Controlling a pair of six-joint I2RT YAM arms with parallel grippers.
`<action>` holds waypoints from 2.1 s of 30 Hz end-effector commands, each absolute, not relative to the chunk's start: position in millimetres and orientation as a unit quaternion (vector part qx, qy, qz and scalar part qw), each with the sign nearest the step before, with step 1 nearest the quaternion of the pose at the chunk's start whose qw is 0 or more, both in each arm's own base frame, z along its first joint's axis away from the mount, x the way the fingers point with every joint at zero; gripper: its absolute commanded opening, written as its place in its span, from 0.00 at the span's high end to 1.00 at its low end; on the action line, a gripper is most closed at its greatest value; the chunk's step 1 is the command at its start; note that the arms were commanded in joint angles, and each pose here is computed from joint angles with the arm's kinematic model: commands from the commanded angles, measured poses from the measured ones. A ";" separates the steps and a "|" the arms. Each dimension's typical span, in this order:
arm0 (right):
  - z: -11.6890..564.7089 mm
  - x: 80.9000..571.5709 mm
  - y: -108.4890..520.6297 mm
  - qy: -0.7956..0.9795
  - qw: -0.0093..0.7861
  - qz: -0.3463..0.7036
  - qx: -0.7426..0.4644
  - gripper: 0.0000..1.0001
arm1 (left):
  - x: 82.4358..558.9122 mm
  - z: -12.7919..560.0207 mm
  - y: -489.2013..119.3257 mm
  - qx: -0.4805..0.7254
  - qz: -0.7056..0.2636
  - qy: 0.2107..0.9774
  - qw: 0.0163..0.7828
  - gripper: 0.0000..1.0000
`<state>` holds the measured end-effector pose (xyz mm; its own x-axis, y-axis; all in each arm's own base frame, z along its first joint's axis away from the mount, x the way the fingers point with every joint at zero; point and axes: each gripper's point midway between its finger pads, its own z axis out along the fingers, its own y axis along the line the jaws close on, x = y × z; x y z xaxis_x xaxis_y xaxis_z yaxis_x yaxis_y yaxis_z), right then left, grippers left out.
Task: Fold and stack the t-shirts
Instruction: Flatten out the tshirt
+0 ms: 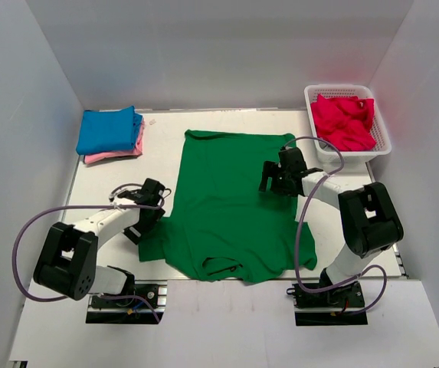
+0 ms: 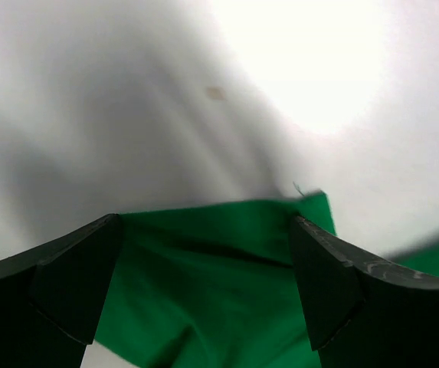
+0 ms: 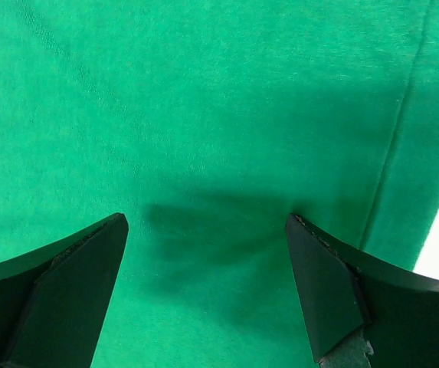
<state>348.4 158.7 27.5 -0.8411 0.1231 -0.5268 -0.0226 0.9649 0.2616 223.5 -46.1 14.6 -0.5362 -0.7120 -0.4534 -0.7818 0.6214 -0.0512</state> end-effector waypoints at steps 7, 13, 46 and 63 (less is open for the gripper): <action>22.1 335.4 138.0 0.958 0.271 0.093 0.033 0.10 | 218.7 58.4 -0.9 -0.464 0.184 0.830 0.249 0.00; 47.6 351.7 156.2 0.946 0.297 0.129 0.004 0.10 | 255.3 99.8 -18.5 -0.440 0.130 0.843 0.282 0.00; -12.7 194.6 162.7 0.978 0.097 0.179 0.050 0.10 | 574.3 7.9 -123.1 -0.235 0.058 0.929 0.281 0.00; 111.1 296.8 175.9 0.935 0.340 0.103 0.014 0.10 | 591.9 240.6 -226.7 -0.032 -0.165 0.843 0.512 0.00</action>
